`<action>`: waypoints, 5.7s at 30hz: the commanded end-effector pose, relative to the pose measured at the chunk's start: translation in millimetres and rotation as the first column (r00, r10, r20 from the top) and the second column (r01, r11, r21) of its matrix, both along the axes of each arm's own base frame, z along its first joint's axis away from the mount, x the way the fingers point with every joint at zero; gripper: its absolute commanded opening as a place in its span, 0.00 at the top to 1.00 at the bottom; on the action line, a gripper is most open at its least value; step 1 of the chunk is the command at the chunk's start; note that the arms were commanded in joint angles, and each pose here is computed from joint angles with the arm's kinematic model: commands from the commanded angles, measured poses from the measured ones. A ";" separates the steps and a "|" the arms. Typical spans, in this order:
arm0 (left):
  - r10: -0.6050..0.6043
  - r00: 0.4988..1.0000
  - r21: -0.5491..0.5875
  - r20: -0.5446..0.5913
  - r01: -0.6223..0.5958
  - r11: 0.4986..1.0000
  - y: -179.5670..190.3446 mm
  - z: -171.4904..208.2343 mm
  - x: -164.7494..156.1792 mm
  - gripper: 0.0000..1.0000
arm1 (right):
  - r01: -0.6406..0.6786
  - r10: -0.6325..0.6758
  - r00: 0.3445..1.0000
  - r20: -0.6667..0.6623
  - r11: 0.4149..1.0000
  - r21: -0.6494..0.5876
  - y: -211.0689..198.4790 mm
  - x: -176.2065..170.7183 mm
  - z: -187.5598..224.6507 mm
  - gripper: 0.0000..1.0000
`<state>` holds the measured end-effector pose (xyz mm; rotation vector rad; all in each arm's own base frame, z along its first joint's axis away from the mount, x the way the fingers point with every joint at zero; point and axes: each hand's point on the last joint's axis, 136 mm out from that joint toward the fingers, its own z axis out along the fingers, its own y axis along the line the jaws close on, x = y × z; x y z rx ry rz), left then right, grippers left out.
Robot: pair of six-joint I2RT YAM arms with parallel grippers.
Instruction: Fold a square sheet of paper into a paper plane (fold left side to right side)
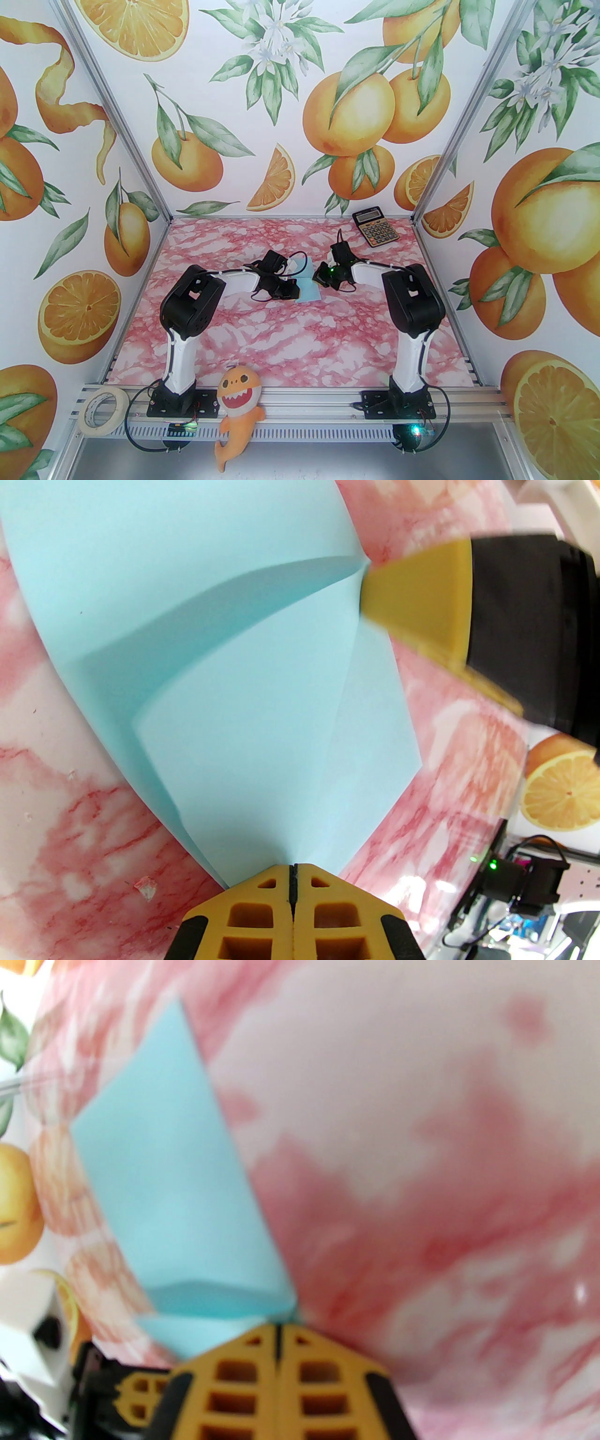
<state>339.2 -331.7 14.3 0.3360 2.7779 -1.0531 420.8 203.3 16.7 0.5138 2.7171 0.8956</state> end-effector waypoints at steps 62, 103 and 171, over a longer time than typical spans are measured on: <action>-0.001 0.996 0.083 -0.092 0.008 0.997 9.5 -22.8 -15.5 0.99 | -0.132 0.127 0.990 0.054 0.987 0.089 53.2 -23.6 7.9 1.00; -0.040 0.988 -0.019 -0.151 0.038 0.999 20.1 -17.5 -50.9 0.97 | -0.094 0.091 0.994 -0.061 0.994 -0.055 15.9 -41.5 -41.4 1.00; 0.266 0.964 -0.071 -0.014 -0.266 0.961 12.9 6.1 108.2 0.49 | -0.203 0.203 0.979 -0.010 0.972 -0.117 25.1 -54.4 -21.2 0.97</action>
